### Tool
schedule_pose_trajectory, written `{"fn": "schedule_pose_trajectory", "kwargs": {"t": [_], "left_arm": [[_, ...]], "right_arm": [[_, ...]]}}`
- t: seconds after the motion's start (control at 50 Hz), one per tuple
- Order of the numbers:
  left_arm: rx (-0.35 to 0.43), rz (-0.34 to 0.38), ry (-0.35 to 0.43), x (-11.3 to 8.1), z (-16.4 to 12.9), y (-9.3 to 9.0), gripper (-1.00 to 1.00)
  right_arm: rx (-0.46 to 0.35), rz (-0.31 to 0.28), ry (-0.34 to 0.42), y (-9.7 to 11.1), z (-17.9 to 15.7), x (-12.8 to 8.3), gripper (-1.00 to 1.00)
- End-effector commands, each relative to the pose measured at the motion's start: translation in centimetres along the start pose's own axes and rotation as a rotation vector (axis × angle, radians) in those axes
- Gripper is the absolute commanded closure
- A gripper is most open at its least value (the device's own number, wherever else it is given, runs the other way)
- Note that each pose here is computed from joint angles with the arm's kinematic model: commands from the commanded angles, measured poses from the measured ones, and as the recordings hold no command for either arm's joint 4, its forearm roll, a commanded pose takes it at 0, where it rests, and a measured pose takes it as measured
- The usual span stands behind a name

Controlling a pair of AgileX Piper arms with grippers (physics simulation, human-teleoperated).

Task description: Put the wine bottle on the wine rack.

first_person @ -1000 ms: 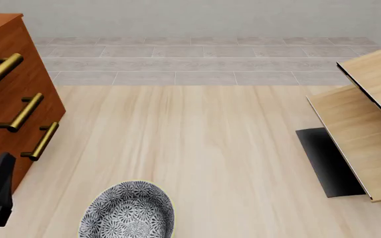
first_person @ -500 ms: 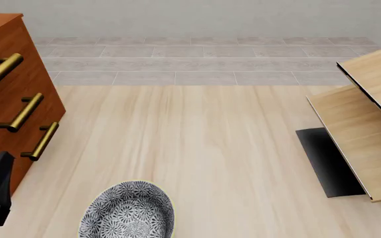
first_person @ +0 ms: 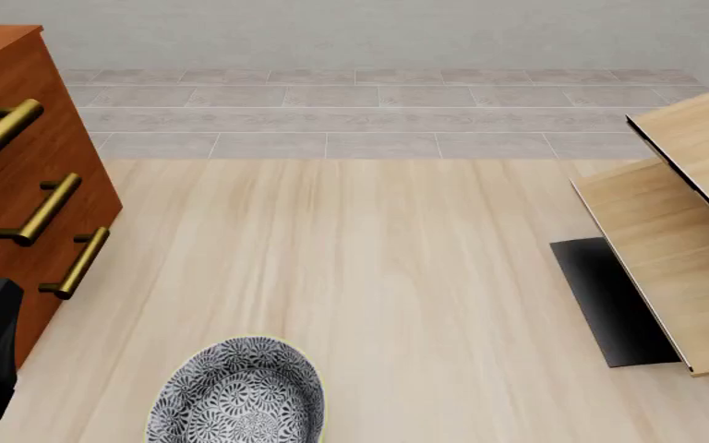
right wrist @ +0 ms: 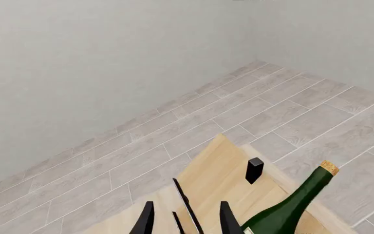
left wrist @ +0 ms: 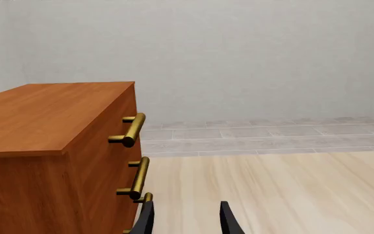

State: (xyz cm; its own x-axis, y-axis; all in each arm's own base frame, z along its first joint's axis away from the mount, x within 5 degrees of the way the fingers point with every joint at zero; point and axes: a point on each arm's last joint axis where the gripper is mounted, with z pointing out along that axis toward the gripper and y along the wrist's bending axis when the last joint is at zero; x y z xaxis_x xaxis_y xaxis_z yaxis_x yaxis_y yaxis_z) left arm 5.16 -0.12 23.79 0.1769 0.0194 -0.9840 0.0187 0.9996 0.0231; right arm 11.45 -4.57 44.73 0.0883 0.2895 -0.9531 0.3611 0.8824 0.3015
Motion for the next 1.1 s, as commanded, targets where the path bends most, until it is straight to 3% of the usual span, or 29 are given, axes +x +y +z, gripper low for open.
{"fn": "schedule_pose_trajectory", "kwargs": {"t": [0.02,0.36,0.54,0.66,0.98,1.02,1.1], "left_arm": [[0.005,0.008,-0.003,-0.4,0.0,0.0,-1.00],[0.020,0.017,-0.005,-1.1,-0.1,-0.1,-1.00],[0.035,0.016,0.001,-1.6,-0.2,-0.1,-1.00],[0.043,0.021,0.001,-2.0,-0.2,-0.2,-1.00],[0.061,0.031,-0.002,-2.9,-0.4,-0.2,-1.00],[0.061,0.032,-0.003,-3.0,-0.4,-0.2,-1.00],[0.063,0.033,-0.009,-3.6,-0.5,-0.2,-1.00]], "right_arm": [[-0.095,-0.043,0.000,0.7,-1.9,0.8,-1.00],[-0.212,-0.088,-0.035,0.9,-6.0,1.3,-1.00],[-0.291,-0.141,-0.054,0.6,-9.0,1.2,-1.00],[-0.324,-0.139,-0.051,0.2,-10.2,1.5,-1.00],[-0.421,-0.165,-0.086,-1.7,-14.1,3.0,-1.00],[-0.431,-0.202,-0.102,-2.2,-14.5,3.6,-1.00],[-0.445,-0.179,-0.096,-2.7,-15.1,4.4,-1.00]]}}
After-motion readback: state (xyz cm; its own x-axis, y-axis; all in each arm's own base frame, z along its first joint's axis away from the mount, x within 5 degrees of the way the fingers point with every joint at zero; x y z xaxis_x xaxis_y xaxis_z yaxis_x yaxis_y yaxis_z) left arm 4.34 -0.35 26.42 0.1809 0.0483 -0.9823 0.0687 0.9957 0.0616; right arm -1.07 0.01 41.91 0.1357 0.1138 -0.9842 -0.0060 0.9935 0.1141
